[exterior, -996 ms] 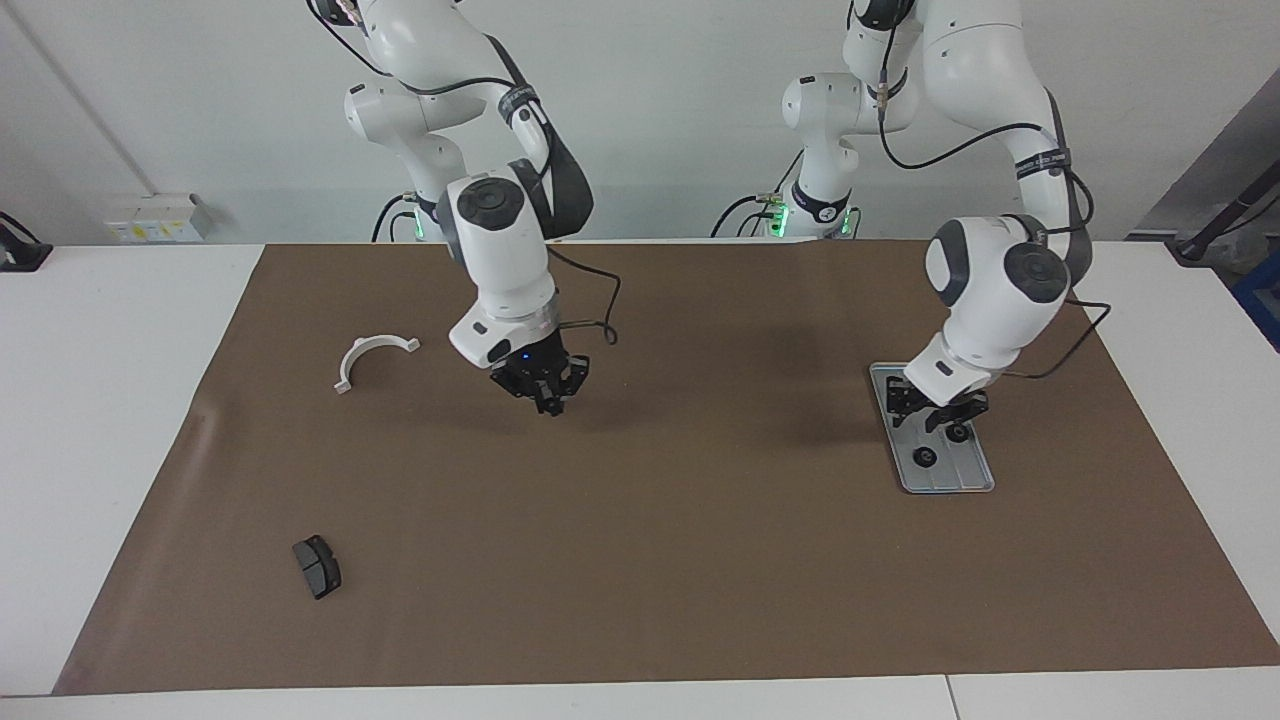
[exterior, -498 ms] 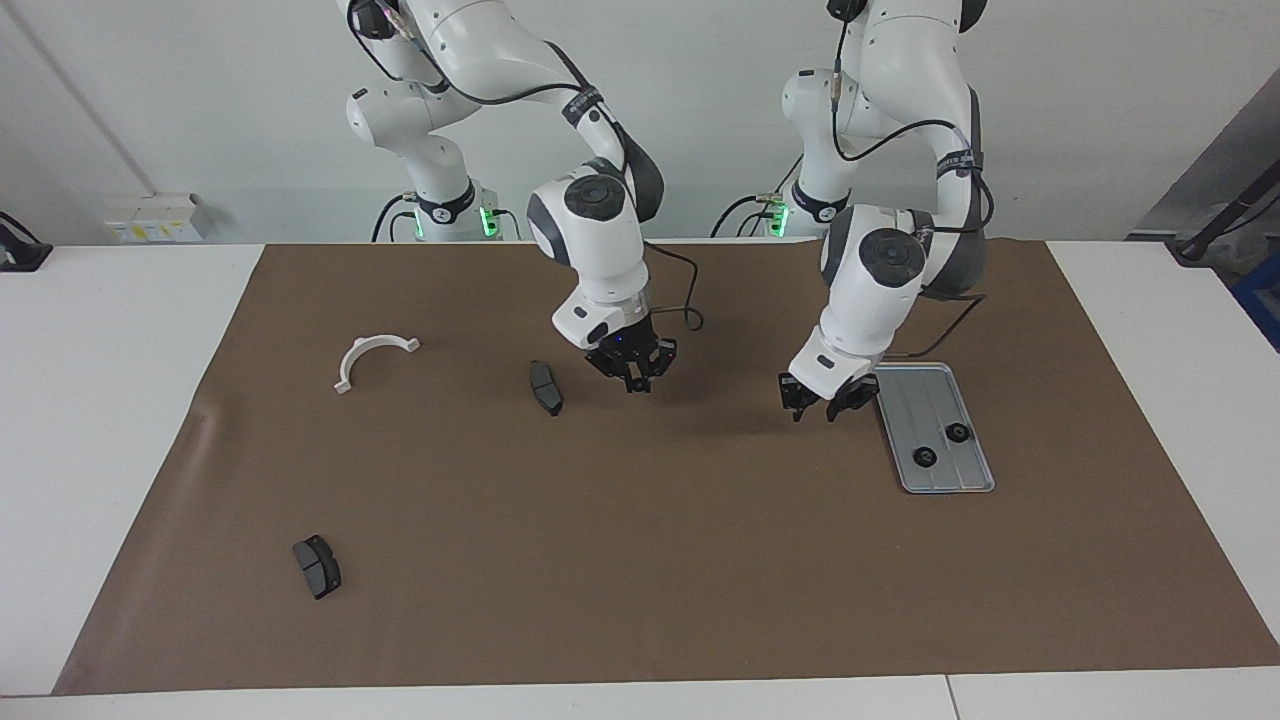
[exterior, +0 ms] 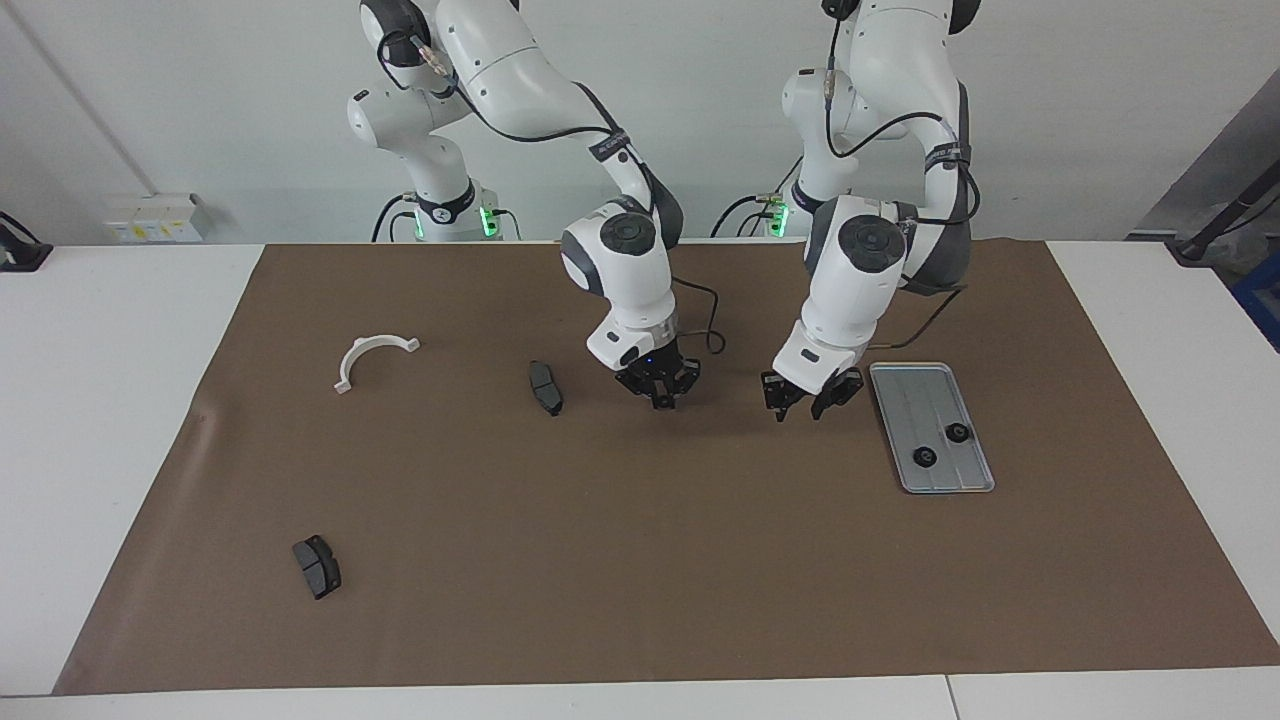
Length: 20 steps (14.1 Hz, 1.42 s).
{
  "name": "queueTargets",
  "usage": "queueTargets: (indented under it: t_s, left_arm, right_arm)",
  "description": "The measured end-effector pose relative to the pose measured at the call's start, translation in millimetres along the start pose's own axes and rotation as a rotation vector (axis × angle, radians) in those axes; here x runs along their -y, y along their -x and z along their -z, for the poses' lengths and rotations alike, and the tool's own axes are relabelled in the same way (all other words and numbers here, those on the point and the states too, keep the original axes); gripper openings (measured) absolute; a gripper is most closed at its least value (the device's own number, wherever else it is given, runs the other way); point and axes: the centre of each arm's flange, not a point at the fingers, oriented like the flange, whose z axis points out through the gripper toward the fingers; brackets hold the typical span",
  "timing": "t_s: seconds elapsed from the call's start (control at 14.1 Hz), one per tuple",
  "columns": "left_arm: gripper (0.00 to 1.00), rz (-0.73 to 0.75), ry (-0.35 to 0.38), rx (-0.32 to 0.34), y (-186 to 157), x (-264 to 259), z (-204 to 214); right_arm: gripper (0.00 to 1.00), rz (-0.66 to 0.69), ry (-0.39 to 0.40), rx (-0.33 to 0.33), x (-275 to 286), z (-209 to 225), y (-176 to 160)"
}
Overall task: Pick bearing gear from pile to tray
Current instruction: 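Set the third bearing mid-table with the right gripper while the left gripper approaches, then grasp the third bearing with the left gripper while the right gripper withdraws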
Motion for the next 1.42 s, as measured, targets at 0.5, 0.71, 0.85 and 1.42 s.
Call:
queueTargets:
  t_s: [0.5, 0.71, 0.85, 1.42]
  left_arm:
    - [0.56, 0.040, 0.039, -0.023, 2.5, -45.5, -0.4]
    - [0.56, 0.050, 0.048, -0.026, 4.5, -80.2, -5.4]
    - [0.56, 0.046, 0.050, -0.021, 9.3, -103.4, -11.7]
    - [0.52, 0.016, 0.029, 0.025, 43.2, -170.1, -41.8]
  right_arm:
    - [0.83, -0.011, -0.007, -0.020, -2.4, 16.2, -10.6]
    - [1.00, -0.024, 0.028, -0.076, -43.5, 73.9, -55.6]
    - [1.00, -0.019, 0.052, -0.103, -80.2, 110.2, -82.5]
    - [1.00, 0.032, 0.135, -0.127, -191.5, 196.7, -131.5]
